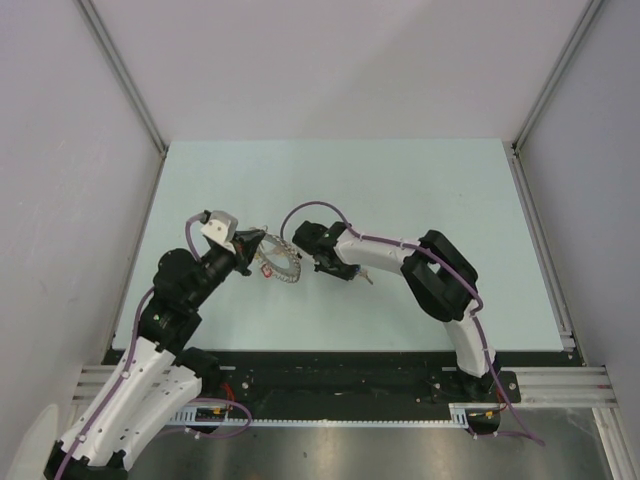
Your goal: Put the keys on the keyring
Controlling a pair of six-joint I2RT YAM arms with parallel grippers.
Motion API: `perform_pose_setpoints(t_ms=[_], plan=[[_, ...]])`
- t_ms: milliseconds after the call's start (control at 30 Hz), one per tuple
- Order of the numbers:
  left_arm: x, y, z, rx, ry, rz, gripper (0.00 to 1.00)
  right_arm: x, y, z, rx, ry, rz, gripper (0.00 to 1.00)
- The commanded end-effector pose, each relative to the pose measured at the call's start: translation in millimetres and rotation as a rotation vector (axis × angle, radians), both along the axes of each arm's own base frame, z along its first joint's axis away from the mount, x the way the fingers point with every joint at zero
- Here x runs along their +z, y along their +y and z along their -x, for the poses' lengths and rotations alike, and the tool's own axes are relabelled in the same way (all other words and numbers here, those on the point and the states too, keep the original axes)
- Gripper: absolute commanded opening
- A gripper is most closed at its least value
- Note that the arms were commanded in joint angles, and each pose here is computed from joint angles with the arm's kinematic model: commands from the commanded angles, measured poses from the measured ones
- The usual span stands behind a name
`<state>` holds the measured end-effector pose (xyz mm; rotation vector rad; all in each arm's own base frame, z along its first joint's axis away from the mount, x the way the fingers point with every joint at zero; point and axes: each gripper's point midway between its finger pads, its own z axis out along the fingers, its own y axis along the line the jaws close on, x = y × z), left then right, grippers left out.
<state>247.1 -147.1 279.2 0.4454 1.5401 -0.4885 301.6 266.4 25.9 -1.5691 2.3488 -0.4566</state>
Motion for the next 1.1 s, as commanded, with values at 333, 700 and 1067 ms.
perform_pose_setpoints(t_ms=[333,700,1067], plan=[[20.3,0.1,0.1,0.001,-0.081,0.024,0.0,69.8,16.0,4.2,-0.123,-0.011,-0.554,0.36],[20.4,-7.0,2.9,-0.042,-0.079,0.027,0.0,57.8,-15.5,-0.6,-0.225,-0.16,-0.988,0.35],[11.4,-13.9,4.5,-0.082,-0.061,0.019,0.01,46.7,-16.3,4.0,-0.176,-0.164,-1.13,0.36]])
